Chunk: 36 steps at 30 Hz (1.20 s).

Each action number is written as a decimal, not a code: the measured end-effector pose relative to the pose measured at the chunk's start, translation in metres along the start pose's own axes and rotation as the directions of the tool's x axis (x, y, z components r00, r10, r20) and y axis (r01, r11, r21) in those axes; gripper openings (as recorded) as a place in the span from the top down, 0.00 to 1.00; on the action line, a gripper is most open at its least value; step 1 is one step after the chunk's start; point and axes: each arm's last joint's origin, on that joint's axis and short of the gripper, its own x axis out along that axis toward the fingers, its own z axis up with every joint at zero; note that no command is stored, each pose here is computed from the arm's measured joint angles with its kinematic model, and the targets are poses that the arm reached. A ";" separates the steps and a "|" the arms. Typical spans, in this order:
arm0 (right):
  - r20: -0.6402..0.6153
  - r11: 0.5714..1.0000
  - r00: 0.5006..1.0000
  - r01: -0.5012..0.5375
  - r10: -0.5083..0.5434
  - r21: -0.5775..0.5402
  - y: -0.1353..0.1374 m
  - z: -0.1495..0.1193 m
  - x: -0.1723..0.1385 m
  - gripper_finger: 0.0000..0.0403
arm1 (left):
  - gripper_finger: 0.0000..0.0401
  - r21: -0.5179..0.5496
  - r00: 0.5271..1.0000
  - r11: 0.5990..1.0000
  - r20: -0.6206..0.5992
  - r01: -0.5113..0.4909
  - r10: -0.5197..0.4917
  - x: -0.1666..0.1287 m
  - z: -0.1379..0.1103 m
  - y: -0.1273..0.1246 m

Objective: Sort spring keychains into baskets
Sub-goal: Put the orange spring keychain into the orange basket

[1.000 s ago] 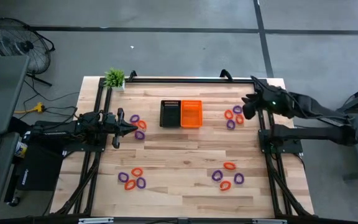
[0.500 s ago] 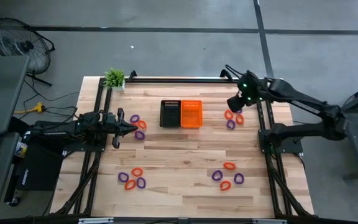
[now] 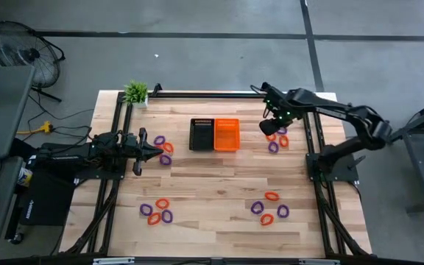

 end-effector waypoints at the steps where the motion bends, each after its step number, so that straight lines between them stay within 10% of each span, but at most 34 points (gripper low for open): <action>1: -0.015 1.000 1.000 0.007 -0.007 -0.002 0.001 0.001 0.004 0.69 | 1.00 0.000 1.000 1.000 0.000 0.000 0.000 0.000 0.000 0.000; 36: -0.141 0.998 0.989 0.046 -0.038 0.051 0.011 0.007 0.099 0.69 | 1.00 0.000 1.000 1.000 0.000 0.000 0.000 0.000 0.000 0.000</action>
